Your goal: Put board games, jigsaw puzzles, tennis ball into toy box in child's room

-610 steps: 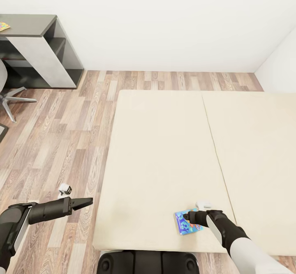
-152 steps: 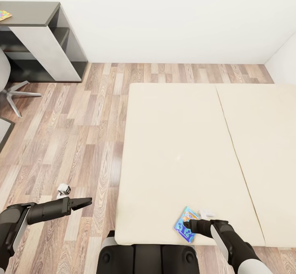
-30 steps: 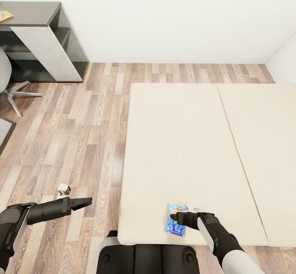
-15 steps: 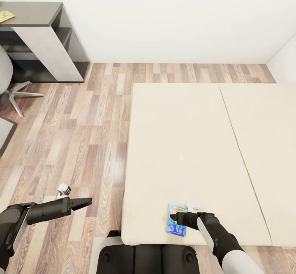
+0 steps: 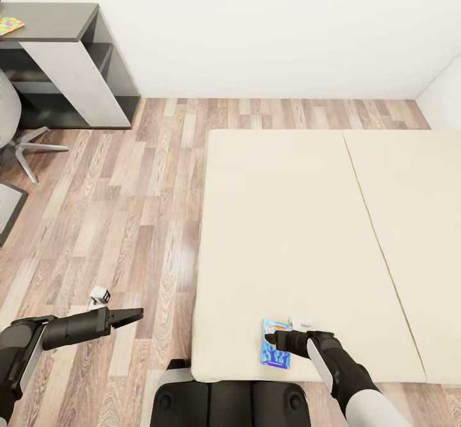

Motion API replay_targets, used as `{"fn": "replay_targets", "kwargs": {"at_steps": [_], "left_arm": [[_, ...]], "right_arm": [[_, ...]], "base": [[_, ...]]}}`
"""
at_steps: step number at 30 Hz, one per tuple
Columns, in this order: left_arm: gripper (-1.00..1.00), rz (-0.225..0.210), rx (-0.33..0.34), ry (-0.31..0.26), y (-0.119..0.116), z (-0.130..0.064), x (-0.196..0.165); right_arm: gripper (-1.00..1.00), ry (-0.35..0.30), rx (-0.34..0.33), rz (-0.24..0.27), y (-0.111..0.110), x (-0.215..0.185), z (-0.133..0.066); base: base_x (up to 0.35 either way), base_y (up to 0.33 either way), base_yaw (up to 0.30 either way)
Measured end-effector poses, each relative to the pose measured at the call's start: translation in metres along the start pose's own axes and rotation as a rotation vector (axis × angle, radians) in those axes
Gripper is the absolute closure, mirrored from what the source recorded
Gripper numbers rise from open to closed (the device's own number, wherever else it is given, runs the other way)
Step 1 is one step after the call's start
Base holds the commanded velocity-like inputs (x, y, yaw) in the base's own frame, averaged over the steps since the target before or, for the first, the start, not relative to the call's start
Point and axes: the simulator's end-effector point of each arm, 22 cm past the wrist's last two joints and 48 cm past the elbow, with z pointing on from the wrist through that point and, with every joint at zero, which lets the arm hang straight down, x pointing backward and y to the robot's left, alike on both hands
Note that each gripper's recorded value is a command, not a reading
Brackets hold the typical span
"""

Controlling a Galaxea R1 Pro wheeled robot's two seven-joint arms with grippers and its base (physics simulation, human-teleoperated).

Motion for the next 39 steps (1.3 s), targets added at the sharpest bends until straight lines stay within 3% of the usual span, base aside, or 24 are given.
{"fn": "replay_targets", "kwargs": {"at_steps": [39], "left_arm": [[-1.0,0.0,0.001,-0.001,-0.0001,0.0,-0.0001]], "right_arm": [[-1.0,0.021,0.003,0.0,0.0031,0.0061,0.0016]], "base": [[0.0,0.008,0.0]]}}
